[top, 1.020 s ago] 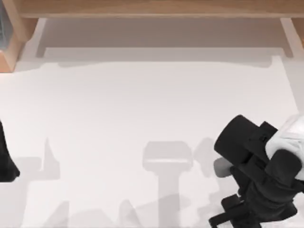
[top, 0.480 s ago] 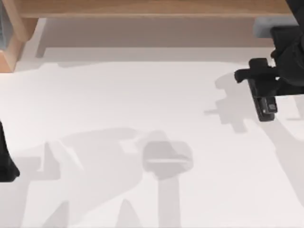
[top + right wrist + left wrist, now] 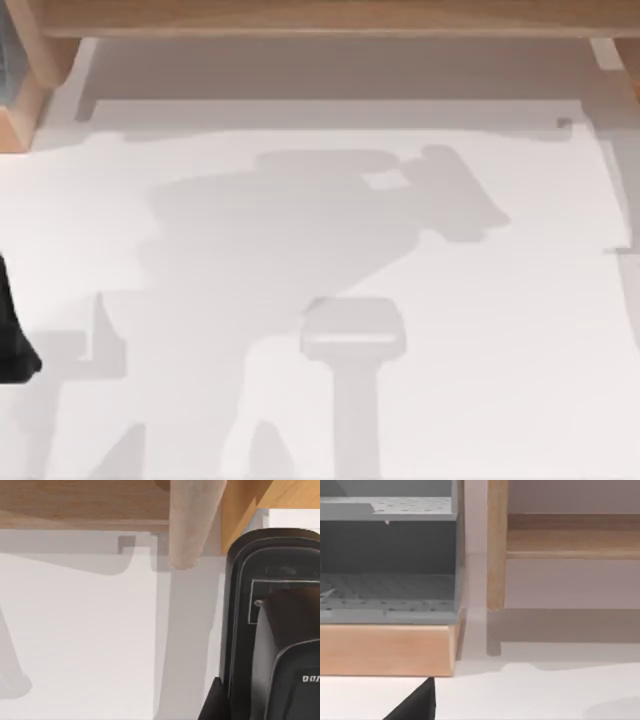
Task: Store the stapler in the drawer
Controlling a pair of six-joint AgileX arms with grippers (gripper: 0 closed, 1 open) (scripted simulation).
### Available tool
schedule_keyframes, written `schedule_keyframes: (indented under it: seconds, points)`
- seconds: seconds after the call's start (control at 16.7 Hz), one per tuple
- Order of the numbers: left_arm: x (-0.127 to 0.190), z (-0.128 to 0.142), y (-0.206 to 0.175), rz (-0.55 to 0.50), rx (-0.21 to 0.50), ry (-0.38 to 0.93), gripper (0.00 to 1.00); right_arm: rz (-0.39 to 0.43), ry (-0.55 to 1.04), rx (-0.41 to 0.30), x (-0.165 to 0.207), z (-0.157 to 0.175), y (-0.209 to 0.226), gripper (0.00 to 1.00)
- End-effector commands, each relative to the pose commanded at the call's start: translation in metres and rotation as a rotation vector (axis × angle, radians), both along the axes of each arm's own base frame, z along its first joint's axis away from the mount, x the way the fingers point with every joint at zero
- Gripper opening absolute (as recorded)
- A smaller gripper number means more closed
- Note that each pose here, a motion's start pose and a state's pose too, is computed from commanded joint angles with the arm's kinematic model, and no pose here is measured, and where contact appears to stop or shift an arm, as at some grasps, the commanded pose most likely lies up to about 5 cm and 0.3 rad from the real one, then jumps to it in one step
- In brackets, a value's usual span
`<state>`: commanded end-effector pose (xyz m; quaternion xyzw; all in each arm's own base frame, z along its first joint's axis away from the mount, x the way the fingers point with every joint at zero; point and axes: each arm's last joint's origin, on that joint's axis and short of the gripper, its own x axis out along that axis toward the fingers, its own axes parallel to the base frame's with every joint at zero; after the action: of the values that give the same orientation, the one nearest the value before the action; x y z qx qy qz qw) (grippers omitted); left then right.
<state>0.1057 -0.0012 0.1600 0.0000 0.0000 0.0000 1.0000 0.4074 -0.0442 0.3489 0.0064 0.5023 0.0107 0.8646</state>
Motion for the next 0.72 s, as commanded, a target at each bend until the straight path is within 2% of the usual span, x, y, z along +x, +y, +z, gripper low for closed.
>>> schedule_keyframes:
  seconds: [0.12,0.36,0.54,0.72]
  points:
    - [0.0,0.0,0.0,0.0,0.0,0.0,1.0,-0.026,0.057,-0.028,0.019,-0.02,-0.041,0.0]
    - [0.0,0.0,0.0,0.0,0.0,0.0,1.0,-0.043,0.238,-0.029,0.044,-0.093,-0.11,0.0]
    - [0.0,0.0,0.0,0.0,0.0,0.0,1.0,-0.022,0.361,-0.001,0.054,-0.148,-0.135,0.0]
    - [0.0,0.0,0.0,0.0,0.0,0.0,1.0,-0.005,0.451,0.026,0.056,-0.182,-0.143,0.0]
